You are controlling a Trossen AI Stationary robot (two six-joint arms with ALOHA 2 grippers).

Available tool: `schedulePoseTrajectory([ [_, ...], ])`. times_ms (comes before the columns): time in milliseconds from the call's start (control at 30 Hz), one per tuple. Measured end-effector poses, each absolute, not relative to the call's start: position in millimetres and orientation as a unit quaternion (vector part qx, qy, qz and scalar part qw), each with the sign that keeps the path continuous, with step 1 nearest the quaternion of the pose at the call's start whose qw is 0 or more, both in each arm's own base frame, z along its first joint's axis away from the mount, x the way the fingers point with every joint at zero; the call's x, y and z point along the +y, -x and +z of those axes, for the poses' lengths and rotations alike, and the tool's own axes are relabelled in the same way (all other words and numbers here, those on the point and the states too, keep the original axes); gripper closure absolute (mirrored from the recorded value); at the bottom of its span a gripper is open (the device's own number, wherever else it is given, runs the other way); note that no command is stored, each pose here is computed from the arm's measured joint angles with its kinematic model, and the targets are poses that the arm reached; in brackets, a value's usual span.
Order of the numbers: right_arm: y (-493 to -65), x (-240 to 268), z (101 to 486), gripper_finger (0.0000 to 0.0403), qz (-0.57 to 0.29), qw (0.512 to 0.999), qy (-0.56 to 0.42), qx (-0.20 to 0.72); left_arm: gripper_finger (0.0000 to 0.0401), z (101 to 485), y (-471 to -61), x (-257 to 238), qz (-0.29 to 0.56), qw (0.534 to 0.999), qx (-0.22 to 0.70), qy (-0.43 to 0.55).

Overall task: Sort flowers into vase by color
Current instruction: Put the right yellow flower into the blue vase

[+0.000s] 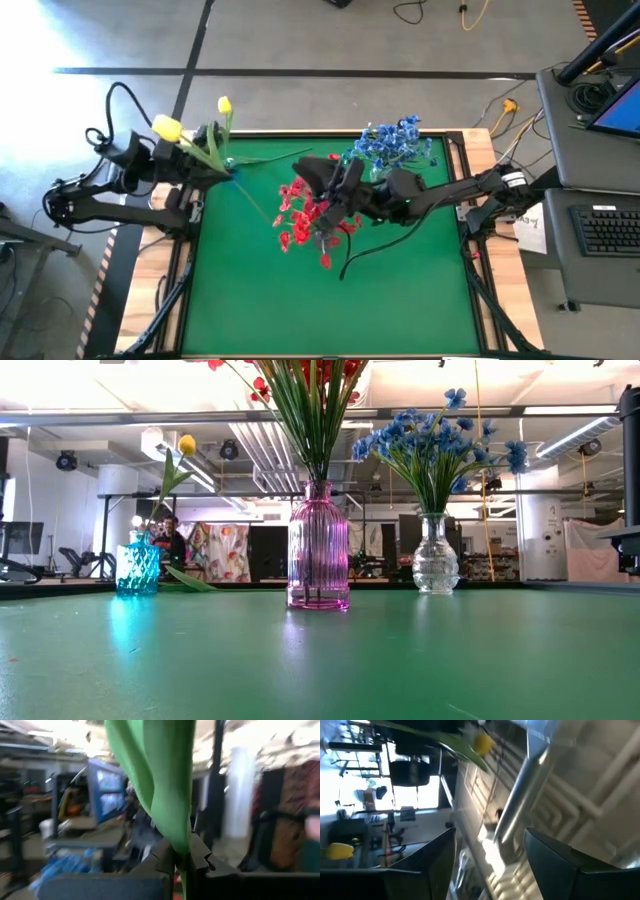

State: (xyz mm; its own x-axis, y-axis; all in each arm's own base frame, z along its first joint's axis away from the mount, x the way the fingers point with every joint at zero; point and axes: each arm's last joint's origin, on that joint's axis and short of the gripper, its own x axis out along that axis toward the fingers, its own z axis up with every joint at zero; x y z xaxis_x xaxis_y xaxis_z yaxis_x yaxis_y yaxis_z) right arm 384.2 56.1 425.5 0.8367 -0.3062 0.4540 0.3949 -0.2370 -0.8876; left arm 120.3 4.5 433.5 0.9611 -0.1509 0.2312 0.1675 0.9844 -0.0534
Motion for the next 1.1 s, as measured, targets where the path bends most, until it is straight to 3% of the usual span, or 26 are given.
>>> schedulePoseTrajectory([
  [133,-376.8,52.2,434.1,0.0171,-0.323,0.640,0.697,-0.026,0.0401,421.6,-112.1,8.1,0.001,0.998,-0.056,0.015],
  [267,-369.8,50.5,441.5,0.0166,-0.335,0.662,0.670,-0.036,0.0401,408.5,-107.3,15.7,0.142,0.990,0.011,-0.001],
  [600,-365.1,49.8,446.4,0.0167,-0.336,0.690,0.639,-0.054,0.0401,373.9,-111.1,32.2,0.449,0.882,0.144,-0.011],
  [1100,-366.5,50.1,444.8,0.0165,-0.334,0.690,0.640,-0.051,0.0401,323.2,-109.4,55.4,0.611,0.773,0.171,0.008],
])
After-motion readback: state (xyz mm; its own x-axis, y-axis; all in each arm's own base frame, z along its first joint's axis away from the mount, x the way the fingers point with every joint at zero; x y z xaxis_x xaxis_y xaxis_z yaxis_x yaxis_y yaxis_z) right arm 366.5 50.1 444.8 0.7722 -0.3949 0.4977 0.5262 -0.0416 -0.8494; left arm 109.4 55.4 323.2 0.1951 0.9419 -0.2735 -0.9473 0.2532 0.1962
